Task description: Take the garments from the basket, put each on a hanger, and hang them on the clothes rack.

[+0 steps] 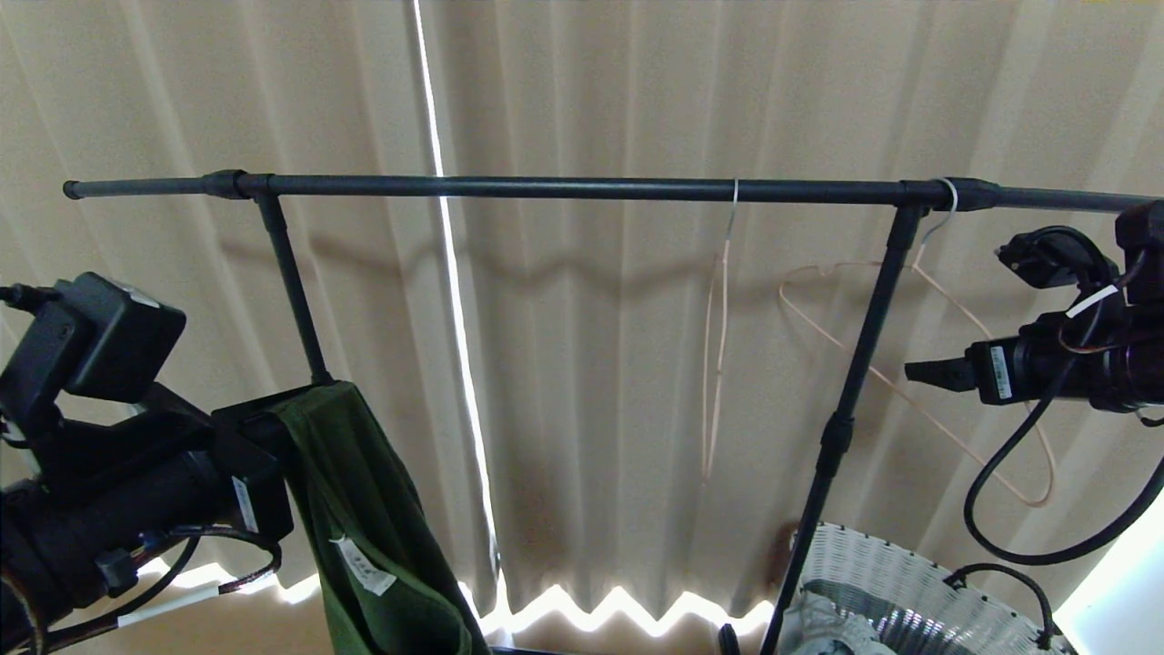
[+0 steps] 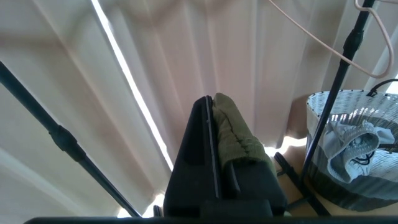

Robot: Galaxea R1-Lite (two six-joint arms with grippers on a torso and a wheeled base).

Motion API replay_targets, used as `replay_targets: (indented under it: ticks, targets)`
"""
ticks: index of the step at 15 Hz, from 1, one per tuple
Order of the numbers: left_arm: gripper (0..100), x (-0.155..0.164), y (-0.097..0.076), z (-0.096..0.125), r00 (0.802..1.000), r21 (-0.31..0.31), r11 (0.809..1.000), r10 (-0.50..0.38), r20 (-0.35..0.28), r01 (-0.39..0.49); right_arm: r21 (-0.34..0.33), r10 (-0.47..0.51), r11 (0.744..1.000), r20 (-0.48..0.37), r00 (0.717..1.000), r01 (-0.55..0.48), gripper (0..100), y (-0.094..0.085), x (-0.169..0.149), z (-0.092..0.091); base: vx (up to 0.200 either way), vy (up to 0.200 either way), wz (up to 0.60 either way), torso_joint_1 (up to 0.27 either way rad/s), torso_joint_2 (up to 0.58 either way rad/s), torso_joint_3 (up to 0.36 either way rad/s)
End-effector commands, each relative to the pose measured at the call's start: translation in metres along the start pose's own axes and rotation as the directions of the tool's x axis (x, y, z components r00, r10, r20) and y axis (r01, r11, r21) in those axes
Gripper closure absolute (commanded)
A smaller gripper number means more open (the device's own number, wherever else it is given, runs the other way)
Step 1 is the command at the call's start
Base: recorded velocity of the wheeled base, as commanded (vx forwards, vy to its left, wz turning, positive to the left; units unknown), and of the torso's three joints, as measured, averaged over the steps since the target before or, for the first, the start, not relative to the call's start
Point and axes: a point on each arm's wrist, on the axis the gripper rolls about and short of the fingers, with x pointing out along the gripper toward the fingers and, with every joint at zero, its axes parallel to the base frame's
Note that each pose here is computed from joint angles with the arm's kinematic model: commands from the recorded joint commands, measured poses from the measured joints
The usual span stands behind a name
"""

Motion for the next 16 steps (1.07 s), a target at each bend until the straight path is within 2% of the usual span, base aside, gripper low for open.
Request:
replay_targets:
  ticks: [1,10,14,16]
  targets:
    - [100,0.000,0.000,0.000,1.000,0.001,1.000,0.000,0.000,0.000,0.000,-0.002,1.000,0.007,1.000,0.002,100,0.000,-0.002,0.001,0.000,0.000,0.00,0.000,0.00,0.000]
    - [100,-0.001,0.000,-0.001,1.000,0.004,1.000,-0.001,-0.003,0.001,-0.002,-0.010,1.000,0.049,0.999,0.010,100,0.000,-0.007,0.007,0.000,0.000,0.00,0.000,0.00,0.000]
    - [100,-0.001,0.000,-0.013,0.999,0.008,1.000,0.006,-0.045,-0.005,0.007,-0.069,0.998,0.125,0.990,0.069,100,-0.003,-0.033,0.012,0.000,0.000,0.00,0.000,0.00,0.000]
    - [100,-0.002,0.004,-0.011,0.999,0.013,1.000,0.028,-0.039,-0.027,0.009,-0.073,0.997,0.143,0.987,0.073,100,-0.003,-0.040,0.012,0.000,0.000,0.00,0.000,0.00,0.000]
